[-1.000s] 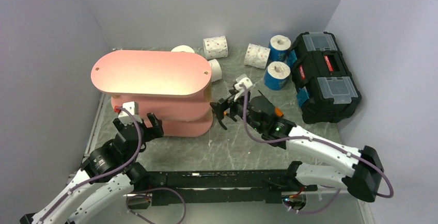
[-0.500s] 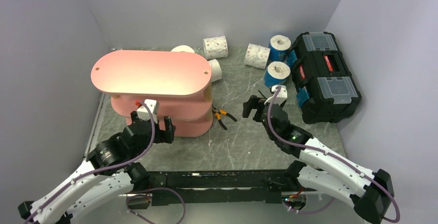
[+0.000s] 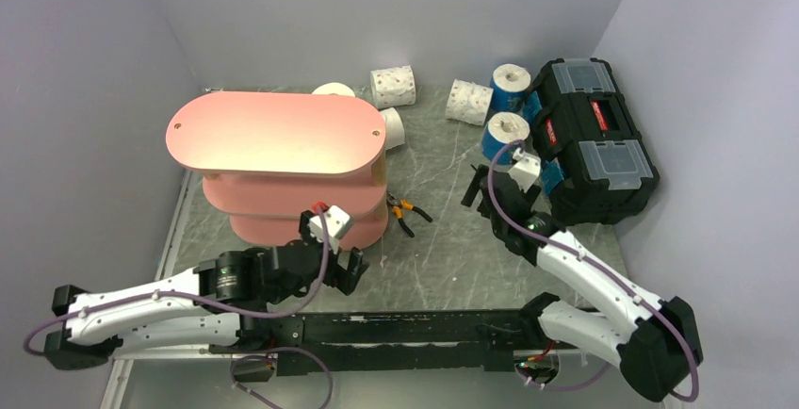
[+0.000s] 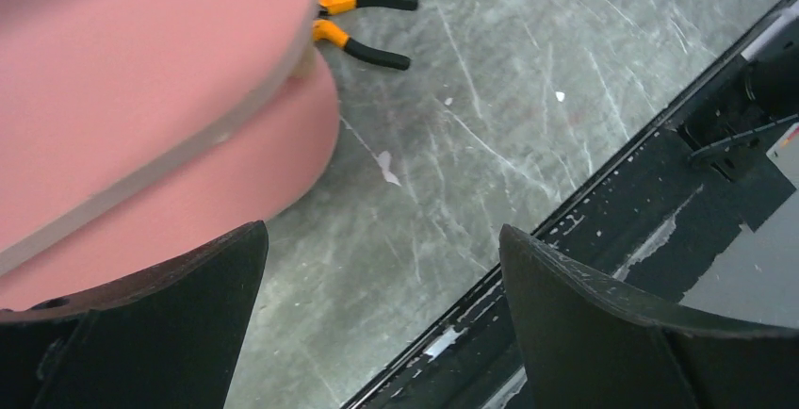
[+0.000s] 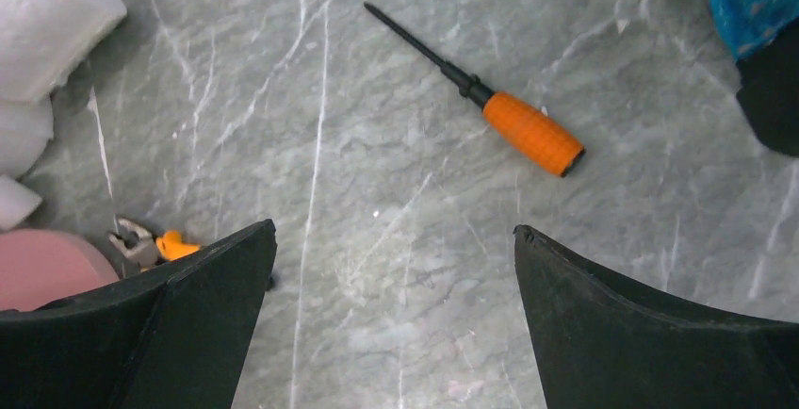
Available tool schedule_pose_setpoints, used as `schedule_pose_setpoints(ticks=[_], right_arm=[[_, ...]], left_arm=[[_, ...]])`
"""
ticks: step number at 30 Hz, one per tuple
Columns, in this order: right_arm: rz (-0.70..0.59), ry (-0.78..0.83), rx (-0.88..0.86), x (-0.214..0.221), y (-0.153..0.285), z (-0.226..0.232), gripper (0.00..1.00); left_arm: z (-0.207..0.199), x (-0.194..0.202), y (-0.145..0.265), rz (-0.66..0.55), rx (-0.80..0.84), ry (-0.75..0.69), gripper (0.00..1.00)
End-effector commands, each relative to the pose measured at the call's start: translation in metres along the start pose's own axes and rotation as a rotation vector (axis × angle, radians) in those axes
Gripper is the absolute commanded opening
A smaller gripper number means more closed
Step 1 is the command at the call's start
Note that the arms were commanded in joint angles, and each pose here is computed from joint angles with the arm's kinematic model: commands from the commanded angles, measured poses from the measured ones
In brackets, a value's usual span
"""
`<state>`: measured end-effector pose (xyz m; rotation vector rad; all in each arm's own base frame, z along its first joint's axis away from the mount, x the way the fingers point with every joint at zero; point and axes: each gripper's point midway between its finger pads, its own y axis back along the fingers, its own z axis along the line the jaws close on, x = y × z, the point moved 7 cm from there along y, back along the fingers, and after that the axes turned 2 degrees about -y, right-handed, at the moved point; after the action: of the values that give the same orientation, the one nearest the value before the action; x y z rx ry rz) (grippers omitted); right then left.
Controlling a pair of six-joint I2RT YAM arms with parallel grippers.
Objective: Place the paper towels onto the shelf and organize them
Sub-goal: Pick up the paper towel from the center of the board.
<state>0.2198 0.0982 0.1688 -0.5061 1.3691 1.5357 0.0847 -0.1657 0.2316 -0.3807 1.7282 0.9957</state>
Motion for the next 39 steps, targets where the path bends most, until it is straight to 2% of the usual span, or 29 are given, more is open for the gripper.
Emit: schedule_pose_setpoints(ticks=[1, 9, 13, 19, 24, 30, 39], right_arm=[[-0.077, -0.06, 0.065, -0.049, -0.004, 0.017, 1.0], [-0.069, -0.159, 0.109, -0.092, -0.048, 0.019, 0.97], [-0.086, -0.084, 0.122, -0.115, -0.069, 0.033, 0.97], [-0.136, 0.006, 0.088, -0.133, -0.113, 0.041, 0.96], [-0.13, 0.113, 0.044, -0.134, -0.146, 0.052, 0.9], [-0.118, 0.225, 0.027, -0.124, -0.176, 0.052, 0.89], [-0.124, 0.267, 0.024, -0.134, -0.2, 0.056, 0.88]], left_arm=[[-0.022, -0.013, -0.011, -0.06, 0.021, 0.044, 0.99], [-0.037, 0.003, -0.02, -0.04, 0.094, 0.12, 0.99], [-0.033, 0.013, -0.016, -0.053, 0.118, 0.163, 0.99], [-0.034, 0.026, -0.015, -0.015, 0.151, 0.143, 0.99], [-0.035, 0.028, -0.015, 0.012, 0.149, 0.104, 0.99], [-0.033, 0.032, -0.009, -0.025, 0.178, 0.109, 0.99], [-0.022, 0.036, -0.006, -0.04, 0.122, 0.13, 0.99]])
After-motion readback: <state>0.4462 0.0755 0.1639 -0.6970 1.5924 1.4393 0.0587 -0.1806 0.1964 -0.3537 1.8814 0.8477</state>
